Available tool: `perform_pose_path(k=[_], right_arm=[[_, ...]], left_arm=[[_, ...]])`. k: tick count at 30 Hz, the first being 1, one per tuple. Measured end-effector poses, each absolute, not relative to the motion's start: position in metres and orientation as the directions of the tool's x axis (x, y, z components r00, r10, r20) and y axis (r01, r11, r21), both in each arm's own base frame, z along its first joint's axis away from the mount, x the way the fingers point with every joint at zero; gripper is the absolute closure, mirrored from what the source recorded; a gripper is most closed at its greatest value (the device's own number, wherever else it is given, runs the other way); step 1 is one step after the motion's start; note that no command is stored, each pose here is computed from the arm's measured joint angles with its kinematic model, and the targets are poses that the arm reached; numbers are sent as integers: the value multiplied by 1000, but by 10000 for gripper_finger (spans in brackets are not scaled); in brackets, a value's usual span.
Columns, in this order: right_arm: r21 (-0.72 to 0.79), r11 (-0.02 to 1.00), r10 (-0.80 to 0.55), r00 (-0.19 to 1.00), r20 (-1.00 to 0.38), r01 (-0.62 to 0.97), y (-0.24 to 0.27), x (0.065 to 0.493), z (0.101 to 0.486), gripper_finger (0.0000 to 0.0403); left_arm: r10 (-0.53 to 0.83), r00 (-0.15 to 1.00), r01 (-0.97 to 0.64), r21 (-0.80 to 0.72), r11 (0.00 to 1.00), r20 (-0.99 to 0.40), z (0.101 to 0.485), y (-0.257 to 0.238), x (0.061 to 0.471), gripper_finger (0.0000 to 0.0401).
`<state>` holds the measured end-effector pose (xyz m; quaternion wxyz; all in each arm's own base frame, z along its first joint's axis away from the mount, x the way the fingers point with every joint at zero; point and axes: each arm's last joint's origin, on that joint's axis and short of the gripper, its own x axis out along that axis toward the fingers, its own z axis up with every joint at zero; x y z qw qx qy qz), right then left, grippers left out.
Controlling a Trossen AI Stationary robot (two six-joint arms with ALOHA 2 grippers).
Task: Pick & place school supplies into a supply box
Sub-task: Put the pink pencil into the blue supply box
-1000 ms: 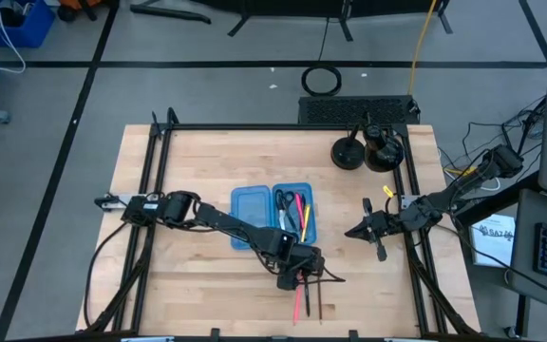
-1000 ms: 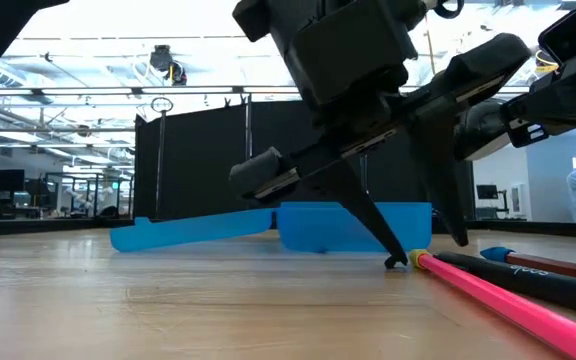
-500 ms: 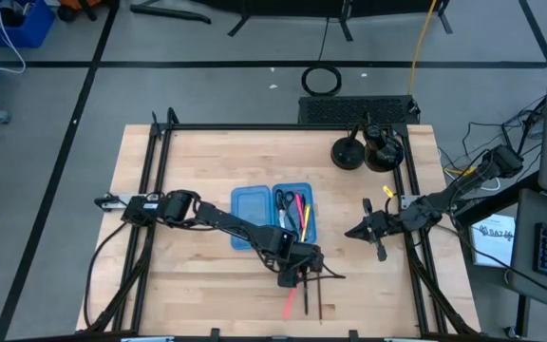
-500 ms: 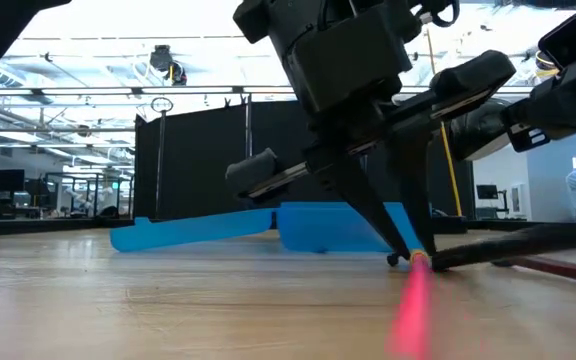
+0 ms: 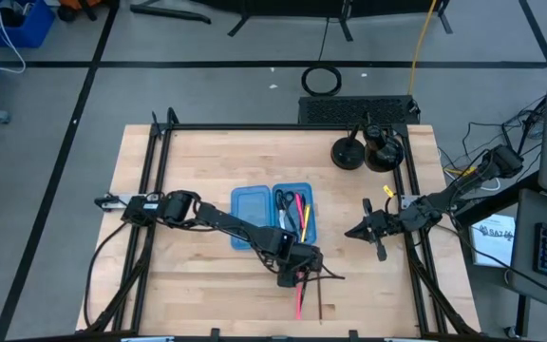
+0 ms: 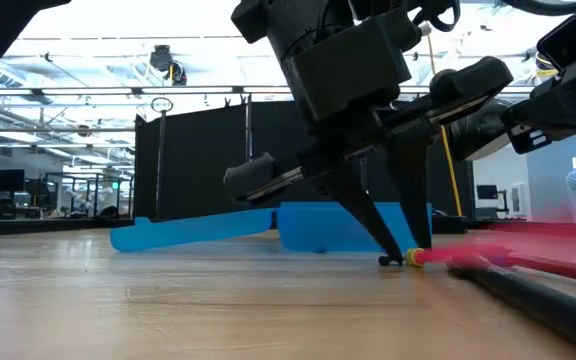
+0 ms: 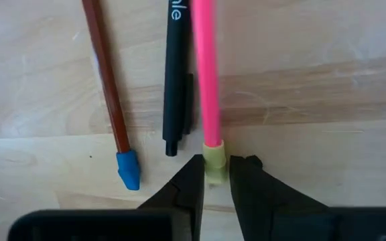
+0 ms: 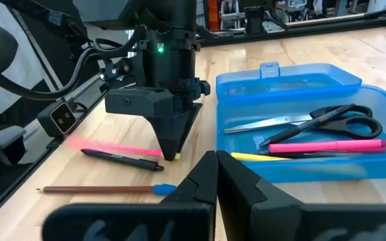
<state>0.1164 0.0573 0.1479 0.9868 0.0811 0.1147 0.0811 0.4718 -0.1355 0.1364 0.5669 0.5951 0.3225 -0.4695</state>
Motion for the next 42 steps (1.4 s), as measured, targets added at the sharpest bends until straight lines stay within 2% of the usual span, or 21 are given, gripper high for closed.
perform_pose_path(k=[19,21,25,29,39,42], right_arm=[[179,974,179,960,-214,-142,57,116,148,403],[179,974,179,960,-214,-142,57,116,148,403],[181,973,180,960,-215,-142,57,116,148,403],[193,971,180,960,-215,-139,57,116,148,403],[193,971,180,960,-215,-139,57,116,148,403],[192,972,180,959,-219,-139,57,116,147,403]], left_arm=[[-152,343,905,370,-210,-927,136,-157,465,325],[-155,339,904,367,-220,-928,136,-157,464,334],[-158,335,905,364,-221,-929,136,-155,465,384],[-161,332,902,362,-235,-930,136,-153,465,384],[4,411,885,398,-243,-912,139,-160,466,391],[26,418,889,403,-217,-908,141,-158,467,392]])
